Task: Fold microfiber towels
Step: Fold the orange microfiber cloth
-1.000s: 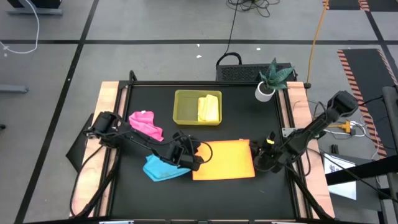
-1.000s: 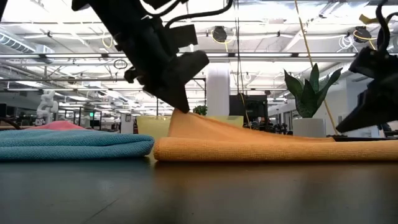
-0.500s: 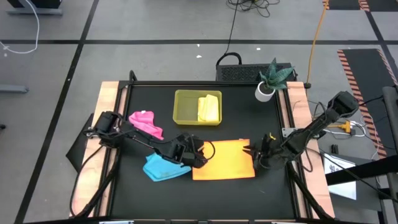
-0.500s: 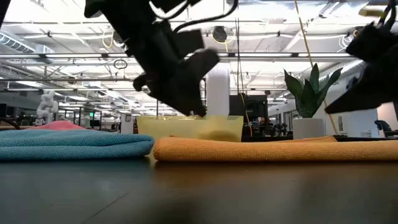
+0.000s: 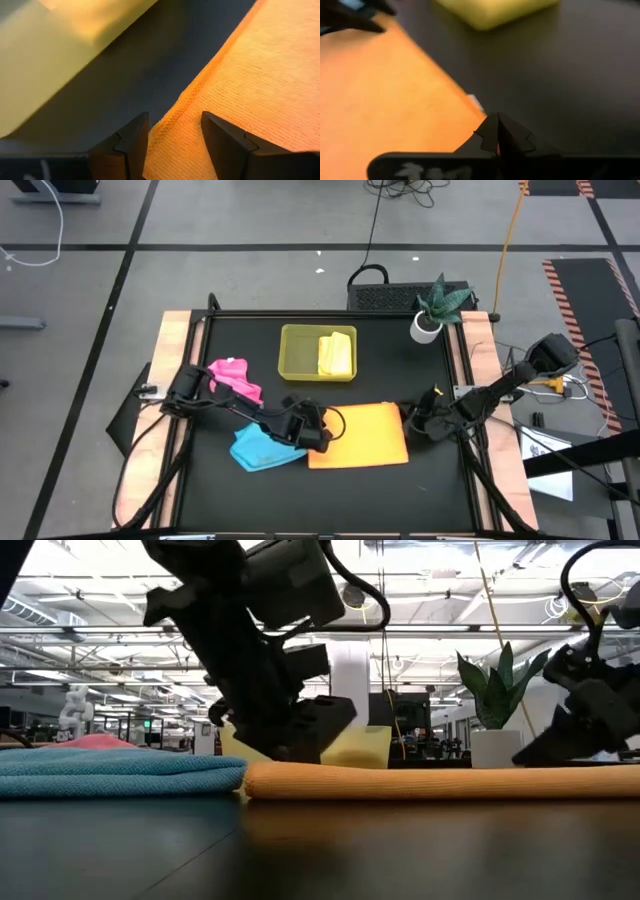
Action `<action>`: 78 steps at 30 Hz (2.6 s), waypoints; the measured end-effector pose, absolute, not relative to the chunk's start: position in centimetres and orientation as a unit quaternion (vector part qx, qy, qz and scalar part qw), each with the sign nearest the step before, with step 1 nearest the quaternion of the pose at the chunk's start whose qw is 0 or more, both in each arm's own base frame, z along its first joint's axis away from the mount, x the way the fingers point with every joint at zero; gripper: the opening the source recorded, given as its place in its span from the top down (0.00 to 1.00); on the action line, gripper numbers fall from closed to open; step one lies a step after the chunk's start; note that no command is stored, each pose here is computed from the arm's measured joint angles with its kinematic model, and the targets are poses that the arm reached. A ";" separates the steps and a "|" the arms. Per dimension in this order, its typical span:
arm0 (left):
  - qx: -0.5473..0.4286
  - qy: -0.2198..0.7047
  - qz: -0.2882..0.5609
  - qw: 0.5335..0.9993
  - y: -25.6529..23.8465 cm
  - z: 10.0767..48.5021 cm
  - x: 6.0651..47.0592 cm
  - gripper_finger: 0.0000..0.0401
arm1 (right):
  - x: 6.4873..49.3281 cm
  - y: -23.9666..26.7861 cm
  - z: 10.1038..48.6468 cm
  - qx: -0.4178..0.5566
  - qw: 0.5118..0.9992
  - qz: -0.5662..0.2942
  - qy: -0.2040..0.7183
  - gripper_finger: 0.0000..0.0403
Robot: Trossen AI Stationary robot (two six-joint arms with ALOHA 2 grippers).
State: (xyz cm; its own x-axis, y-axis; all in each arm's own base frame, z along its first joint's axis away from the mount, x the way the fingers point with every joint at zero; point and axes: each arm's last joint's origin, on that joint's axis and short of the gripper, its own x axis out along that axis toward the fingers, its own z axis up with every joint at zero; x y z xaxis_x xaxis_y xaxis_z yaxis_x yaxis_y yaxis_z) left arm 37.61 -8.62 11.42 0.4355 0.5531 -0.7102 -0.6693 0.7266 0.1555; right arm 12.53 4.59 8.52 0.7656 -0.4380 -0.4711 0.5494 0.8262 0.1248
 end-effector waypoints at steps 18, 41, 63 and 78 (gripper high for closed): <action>-0.089 0.369 0.278 0.882 -14.1 12.9 36.5 0.54 | 15.4 10.0 10.8 0.158 0.943 -0.004 0.294 1.00; -0.127 0.266 0.193 0.936 -19.4 14.2 36.5 0.54 | 13.7 9.6 12.1 0.210 0.932 0.030 0.294 1.00; -0.155 0.325 0.170 0.917 -17.7 13.7 37.1 0.54 | 13.7 7.3 13.5 0.163 0.892 -0.115 0.405 1.00; -0.129 0.380 0.210 0.891 -14.8 10.6 38.0 0.54 | 16.8 9.7 10.9 0.163 0.884 -0.074 0.431 1.00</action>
State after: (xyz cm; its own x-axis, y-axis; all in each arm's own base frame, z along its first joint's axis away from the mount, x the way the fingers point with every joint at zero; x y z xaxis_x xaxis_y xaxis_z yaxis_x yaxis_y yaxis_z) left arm 37.99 -14.78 10.62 0.6225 0.2760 -0.7324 -0.4720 0.8788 -0.0700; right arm 16.81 9.68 10.88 0.6173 0.0105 -0.7867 0.2715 0.9357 0.2255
